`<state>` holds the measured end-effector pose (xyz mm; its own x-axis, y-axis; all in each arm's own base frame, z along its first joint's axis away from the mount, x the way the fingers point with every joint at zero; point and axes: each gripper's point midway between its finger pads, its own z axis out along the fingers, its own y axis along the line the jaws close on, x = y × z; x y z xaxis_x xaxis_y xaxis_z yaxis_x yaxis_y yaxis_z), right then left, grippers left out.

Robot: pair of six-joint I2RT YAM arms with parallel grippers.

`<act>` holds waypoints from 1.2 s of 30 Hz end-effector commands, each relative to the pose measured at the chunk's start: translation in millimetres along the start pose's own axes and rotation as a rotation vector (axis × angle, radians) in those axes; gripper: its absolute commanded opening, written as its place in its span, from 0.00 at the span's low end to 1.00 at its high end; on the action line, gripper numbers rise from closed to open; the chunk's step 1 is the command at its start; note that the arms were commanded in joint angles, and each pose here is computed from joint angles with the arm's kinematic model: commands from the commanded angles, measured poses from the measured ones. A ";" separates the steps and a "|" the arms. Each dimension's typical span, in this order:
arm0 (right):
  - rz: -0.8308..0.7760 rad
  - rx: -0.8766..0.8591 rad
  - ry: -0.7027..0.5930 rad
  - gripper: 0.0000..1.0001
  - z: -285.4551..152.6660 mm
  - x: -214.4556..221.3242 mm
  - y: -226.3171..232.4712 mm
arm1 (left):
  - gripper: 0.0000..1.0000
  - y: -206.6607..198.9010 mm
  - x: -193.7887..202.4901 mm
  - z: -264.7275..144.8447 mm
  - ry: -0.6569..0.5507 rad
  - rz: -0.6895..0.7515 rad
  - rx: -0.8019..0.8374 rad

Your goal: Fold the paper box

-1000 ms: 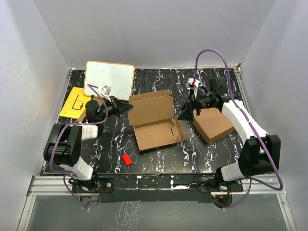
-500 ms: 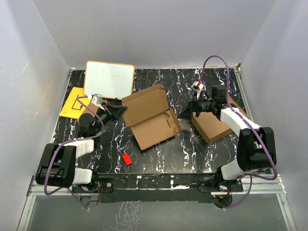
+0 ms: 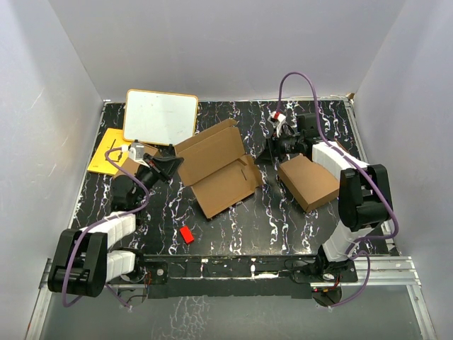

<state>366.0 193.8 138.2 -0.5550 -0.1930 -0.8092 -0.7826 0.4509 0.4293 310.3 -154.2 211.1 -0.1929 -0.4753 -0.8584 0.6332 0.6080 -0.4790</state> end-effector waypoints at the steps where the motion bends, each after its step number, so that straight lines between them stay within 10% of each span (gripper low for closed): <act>1: -0.062 0.024 -0.002 0.59 -1.4 -9.9 -5.5 | 0.00 -7.5 -12.6 -2.9 -0.051 0.016 0.008; 36: -0.278 -0.057 -0.032 0.46 1.9 -8.6 22.6 | 0.00 -26.3 -18.2 -9.4 -0.043 0.002 0.023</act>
<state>357.5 201.8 98.3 -0.5410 -0.2899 -0.7895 -0.8037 0.4547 0.3838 294.2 -155.0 223.4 -0.1895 -0.4896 -0.8511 0.6308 0.6036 -0.4876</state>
